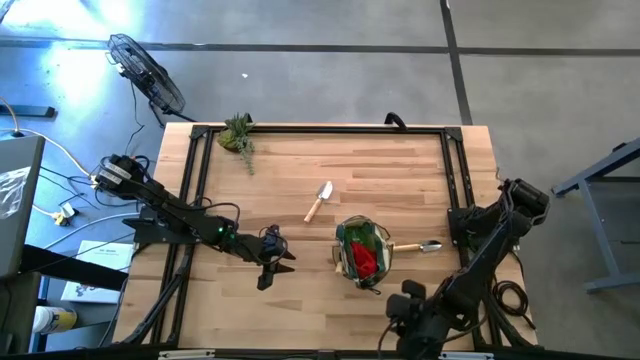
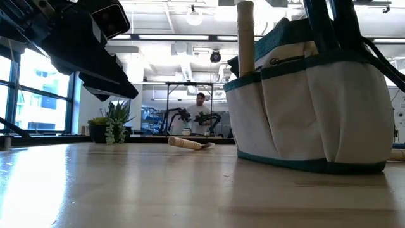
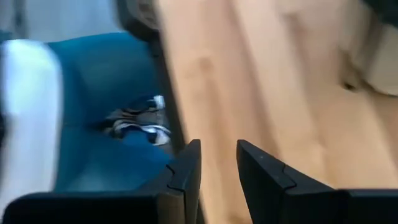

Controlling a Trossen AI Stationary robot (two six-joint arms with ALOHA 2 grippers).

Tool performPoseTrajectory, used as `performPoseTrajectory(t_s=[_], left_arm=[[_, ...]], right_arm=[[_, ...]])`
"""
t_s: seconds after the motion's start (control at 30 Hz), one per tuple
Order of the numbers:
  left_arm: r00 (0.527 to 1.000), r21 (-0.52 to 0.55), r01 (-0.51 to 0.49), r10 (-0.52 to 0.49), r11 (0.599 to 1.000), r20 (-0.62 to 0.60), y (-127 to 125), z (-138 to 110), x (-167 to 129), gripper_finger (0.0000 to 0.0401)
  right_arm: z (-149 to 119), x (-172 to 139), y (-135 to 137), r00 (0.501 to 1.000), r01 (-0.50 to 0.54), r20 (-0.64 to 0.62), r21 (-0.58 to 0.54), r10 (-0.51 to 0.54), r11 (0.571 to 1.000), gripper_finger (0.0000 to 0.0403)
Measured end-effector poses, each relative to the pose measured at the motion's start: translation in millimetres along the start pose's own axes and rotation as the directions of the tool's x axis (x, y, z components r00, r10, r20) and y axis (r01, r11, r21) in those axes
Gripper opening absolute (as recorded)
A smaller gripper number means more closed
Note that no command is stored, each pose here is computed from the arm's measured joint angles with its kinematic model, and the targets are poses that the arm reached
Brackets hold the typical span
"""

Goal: Pick & Place Garden tools in Gardening bag
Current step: Move the light brown gardening bag to the botton center of the table

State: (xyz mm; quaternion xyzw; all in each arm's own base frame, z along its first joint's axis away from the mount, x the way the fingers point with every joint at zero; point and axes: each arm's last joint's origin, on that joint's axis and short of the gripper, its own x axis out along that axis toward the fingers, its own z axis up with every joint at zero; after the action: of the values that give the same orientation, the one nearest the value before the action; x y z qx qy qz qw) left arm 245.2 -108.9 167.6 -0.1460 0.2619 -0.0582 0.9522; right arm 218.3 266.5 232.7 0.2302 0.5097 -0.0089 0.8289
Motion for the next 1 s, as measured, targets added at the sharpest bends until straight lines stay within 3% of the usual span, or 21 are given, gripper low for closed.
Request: performPoseTrajectory(t_s=[0.33,0.7,1.0], left_arm=[[1.0,0.001,-0.024,0.024,1.0,0.009,1,0,0,0.0161],[0.998,0.005,-0.056,0.056,0.998,-0.033,4,-10,10,0.0161],[0.996,0.009,-0.056,0.057,0.998,-0.063,8,-29,34,0.0161]], right_arm=[[-6,-2,-21,0.975,0.221,-0.027,0.082,-0.22,0.972,0.0093],[-7,-3,-26,0.959,0.283,0.005,0.072,-0.284,0.956,0.0093],[-9,1,-48,0.888,0.44,0.086,0.122,-0.451,0.89,0.0093]])
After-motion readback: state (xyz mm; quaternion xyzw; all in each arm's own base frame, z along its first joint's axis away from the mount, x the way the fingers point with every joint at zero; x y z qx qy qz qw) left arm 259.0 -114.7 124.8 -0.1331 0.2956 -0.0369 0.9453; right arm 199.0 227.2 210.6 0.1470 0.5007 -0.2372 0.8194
